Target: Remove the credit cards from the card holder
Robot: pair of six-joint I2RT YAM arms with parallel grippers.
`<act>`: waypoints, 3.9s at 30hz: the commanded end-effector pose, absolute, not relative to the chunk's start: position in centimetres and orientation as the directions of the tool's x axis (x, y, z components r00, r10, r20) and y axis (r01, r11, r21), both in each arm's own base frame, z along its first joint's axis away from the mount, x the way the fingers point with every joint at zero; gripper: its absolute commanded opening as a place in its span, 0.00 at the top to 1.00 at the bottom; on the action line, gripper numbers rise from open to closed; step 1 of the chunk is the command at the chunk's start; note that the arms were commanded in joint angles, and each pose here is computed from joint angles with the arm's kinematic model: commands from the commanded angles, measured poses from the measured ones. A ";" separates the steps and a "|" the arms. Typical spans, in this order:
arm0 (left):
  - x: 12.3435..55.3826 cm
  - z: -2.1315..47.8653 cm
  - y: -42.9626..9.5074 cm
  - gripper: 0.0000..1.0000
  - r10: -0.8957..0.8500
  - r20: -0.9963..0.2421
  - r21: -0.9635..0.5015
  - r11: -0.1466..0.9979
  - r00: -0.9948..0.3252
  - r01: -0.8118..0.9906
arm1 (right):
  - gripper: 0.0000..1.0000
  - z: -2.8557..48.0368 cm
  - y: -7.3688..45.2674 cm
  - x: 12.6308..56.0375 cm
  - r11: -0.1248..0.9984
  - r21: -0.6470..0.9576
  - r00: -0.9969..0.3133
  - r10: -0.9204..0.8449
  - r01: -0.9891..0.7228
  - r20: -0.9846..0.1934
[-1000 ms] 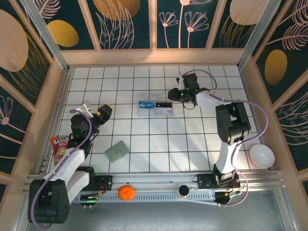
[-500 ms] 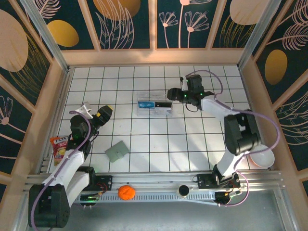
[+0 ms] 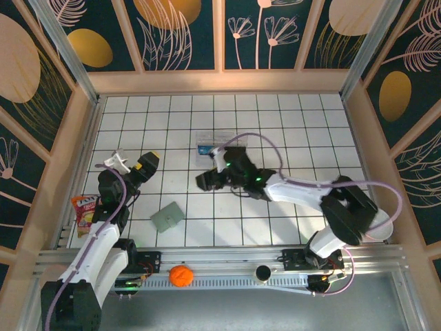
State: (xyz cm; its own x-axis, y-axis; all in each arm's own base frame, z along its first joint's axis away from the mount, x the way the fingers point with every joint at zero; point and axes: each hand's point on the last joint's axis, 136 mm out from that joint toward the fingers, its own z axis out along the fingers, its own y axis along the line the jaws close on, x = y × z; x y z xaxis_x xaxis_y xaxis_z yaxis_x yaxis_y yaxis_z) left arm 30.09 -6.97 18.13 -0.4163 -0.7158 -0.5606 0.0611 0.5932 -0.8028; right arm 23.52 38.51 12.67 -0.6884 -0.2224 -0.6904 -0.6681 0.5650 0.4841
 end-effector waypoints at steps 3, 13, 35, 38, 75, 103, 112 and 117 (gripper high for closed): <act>29.3 17.2 -6.8 0.09 -0.713 -0.545 -0.799 0.601 -0.441 0.013 | 0.31 9.0 43.5 18.4 0.480 0.479 -0.669 -0.396 -0.734 -0.628; 28.4 16.4 -7.0 0.10 -0.710 -0.533 -0.804 0.594 -0.460 0.015 | 0.31 5.3 46.6 16.3 0.480 0.442 -0.650 -0.488 -0.757 -0.582; 27.9 15.6 -7.2 0.10 -0.699 -0.533 -0.799 0.601 -0.476 0.012 | 0.76 2.5 47.2 14.8 0.446 0.455 -0.637 -0.554 -0.771 -0.537; 27.8 15.5 -7.5 0.10 -0.696 -0.526 -0.806 0.592 -0.488 0.024 | 0.97 3.0 47.1 14.8 0.432 0.453 -0.625 -0.549 -0.780 -0.554; 21.3 15.9 -24.1 0.10 -0.251 -0.631 -0.772 0.297 -0.734 0.562 | 1.00 14.6 33.6 14.7 0.311 0.500 -0.589 -0.417 -0.808 -0.692; 20.8 14.8 -27.1 0.55 -0.181 -0.617 -0.776 0.304 -0.766 0.553 | 1.00 16.8 32.2 23.3 0.458 0.461 -0.608 -0.253 -0.760 -0.752; 21.2 14.6 -27.8 0.93 -0.194 -0.609 -0.782 0.310 -0.769 0.541 | 1.00 17.1 32.5 24.0 0.476 0.464 -0.613 -0.222 -0.747 -0.759; 22.4 15.0 -26.6 1.00 -0.311 -0.592 -0.797 0.366 -0.743 0.481 | 0.69 18.3 31.5 26.2 0.606 0.488 -0.654 -0.073 -0.629 -0.753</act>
